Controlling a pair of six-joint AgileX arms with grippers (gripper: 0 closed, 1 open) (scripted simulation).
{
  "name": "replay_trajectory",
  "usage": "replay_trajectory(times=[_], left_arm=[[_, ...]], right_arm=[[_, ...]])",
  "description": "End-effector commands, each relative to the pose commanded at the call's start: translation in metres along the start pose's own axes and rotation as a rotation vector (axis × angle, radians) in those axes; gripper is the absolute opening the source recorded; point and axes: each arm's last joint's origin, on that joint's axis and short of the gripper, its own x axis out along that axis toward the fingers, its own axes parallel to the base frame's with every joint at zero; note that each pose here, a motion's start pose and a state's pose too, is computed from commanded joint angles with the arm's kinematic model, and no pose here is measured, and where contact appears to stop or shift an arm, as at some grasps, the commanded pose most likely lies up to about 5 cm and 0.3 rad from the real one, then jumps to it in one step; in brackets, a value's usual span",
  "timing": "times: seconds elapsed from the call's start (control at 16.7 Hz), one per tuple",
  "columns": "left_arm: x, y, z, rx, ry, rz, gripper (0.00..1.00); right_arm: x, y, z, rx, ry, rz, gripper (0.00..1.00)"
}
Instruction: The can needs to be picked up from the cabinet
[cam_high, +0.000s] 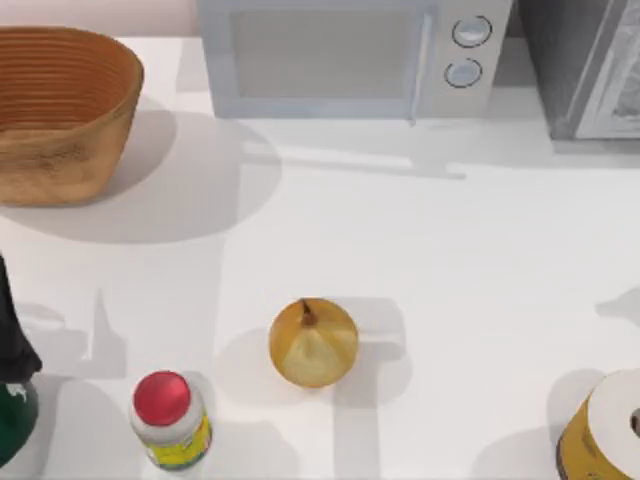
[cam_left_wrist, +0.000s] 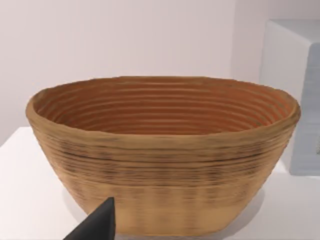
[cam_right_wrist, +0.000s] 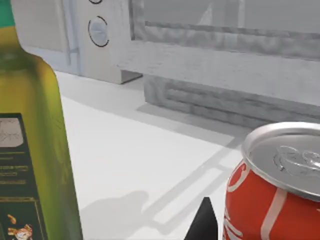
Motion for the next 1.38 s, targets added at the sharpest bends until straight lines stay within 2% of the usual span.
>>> replay_trajectory(times=[0.3, 0.54, 1.32, 1.38], left_arm=[[0.0, 0.0, 0.0, 0.0, 0.0, 0.0, 1.0], [0.0, 0.0, 0.0, 0.0, 0.0, 0.0, 1.0], [0.0, 0.0, 0.0, 0.0, 0.0, 0.0, 1.0], [0.0, 0.0, 0.0, 0.0, 0.0, 0.0, 1.0]], right_arm=[[0.019, 0.021, -0.002, -0.041, -0.005, 0.091, 0.0], [0.021, 0.023, -0.002, -0.045, -0.006, 0.101, 0.0], [0.021, 0.023, -0.002, -0.045, -0.006, 0.101, 0.98], [0.021, 0.023, -0.002, -0.045, -0.006, 0.101, 1.0]])
